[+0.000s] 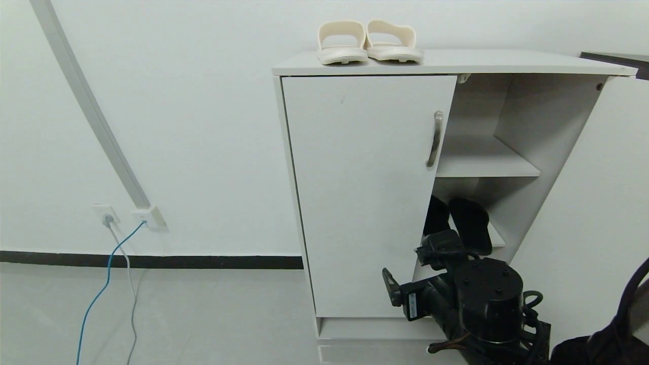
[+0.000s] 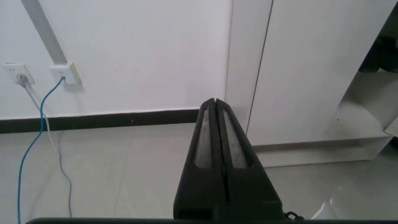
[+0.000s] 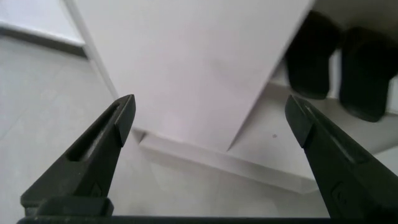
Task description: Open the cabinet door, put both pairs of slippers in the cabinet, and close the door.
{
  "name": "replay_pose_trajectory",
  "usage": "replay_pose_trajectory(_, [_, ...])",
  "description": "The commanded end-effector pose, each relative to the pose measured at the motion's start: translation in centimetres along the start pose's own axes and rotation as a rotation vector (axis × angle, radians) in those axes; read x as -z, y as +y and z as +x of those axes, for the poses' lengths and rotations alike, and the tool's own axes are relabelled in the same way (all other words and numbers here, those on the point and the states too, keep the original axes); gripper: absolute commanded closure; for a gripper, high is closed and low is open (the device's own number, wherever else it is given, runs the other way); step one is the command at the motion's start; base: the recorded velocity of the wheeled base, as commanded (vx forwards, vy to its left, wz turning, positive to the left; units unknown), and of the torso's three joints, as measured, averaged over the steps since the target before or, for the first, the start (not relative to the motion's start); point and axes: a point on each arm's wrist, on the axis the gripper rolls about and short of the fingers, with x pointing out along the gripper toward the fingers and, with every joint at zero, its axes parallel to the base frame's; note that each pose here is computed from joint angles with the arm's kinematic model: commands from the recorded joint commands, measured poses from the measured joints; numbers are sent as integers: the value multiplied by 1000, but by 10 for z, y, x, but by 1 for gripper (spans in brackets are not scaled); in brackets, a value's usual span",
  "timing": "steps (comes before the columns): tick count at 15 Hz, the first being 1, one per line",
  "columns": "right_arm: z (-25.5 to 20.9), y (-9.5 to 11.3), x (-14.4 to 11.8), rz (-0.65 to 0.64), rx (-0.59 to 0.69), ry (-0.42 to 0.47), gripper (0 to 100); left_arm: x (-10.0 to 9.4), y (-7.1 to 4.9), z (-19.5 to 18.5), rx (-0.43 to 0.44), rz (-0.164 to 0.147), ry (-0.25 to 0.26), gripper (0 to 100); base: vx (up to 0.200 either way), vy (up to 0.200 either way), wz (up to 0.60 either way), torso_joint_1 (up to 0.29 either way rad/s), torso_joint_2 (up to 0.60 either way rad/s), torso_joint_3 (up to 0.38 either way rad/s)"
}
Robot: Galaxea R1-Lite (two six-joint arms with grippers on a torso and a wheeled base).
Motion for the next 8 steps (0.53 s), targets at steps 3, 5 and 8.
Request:
replay_pose_trajectory(3, [1,0,3,-7,-1,10,0,0,0,0,0,-1,1,100,0,0,0,0,0,0])
replay_pose_trajectory(5, [0,1,3,-8,-2,10,0,0,0,0,0,0,1,100,0,0,0,0,0,0])
replay_pose_trajectory(8, [0,0,5,-10,-9,15,0,0,0,0,0,-1,1,100,0,0,0,0,0,0])
